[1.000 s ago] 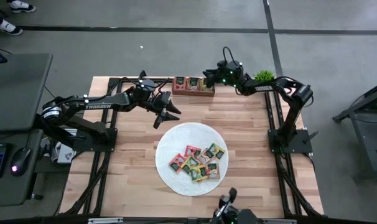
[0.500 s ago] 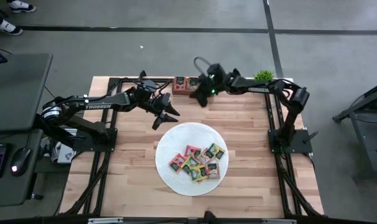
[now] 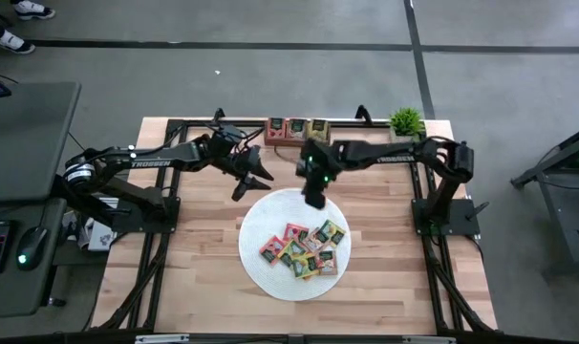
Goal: Pick & Place Tea
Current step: Put the yellow tea bag into the right section of the wooden organizer
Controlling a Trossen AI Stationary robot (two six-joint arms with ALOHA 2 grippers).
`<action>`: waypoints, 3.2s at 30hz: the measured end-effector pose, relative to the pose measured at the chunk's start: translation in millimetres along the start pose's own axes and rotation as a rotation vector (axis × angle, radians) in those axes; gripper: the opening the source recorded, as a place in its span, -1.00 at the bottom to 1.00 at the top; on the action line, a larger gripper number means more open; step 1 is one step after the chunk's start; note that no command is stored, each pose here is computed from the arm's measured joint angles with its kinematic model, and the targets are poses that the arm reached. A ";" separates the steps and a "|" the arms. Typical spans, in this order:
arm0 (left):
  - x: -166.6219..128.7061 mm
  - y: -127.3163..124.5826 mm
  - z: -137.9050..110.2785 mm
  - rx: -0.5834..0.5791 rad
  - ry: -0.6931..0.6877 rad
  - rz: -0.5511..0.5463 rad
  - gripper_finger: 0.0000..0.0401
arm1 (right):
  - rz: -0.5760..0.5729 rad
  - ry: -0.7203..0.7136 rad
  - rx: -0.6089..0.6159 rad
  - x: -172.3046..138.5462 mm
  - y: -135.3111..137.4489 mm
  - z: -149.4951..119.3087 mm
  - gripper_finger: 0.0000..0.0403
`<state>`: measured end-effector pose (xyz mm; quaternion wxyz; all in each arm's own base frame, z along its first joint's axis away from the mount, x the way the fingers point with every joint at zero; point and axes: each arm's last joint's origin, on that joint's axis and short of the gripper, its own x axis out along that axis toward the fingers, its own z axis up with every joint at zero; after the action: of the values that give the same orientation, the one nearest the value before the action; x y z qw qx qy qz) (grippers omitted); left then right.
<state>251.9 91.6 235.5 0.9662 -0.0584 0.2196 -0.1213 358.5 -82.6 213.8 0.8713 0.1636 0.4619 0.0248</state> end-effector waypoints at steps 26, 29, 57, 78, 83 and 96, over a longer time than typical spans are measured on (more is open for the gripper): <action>44.3 -83.3 -17.9 -0.165 0.027 -0.001 -0.24 | -0.213 0.168 -0.003 -25.2 47.2 -88.7 -1.00; 50.0 -103.6 -24.2 -0.201 -0.007 0.043 -0.24 | -0.193 0.034 0.030 -38.6 51.4 -104.9 -1.00; 168.5 -210.5 -50.5 -0.007 0.152 0.180 -0.45 | -0.165 -0.396 0.355 -62.1 144.9 -149.3 -1.00; 179.0 -210.5 -52.8 -0.090 0.138 0.225 -0.27 | -0.124 -0.347 0.260 -62.2 157.0 -158.2 -1.00; 183.2 -212.2 -48.6 -0.094 0.122 0.224 -0.12 | -0.124 -0.342 0.243 -62.2 157.1 -158.3 -1.00; 211.6 -219.3 -52.1 -0.134 0.126 0.328 -0.12 | -0.118 -0.312 0.265 -51.0 153.2 -175.8 -1.00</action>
<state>368.2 -177.8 138.4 0.9513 -0.0782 0.2941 0.0495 202.9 98.4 210.2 0.9031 0.2515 0.3292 -0.1131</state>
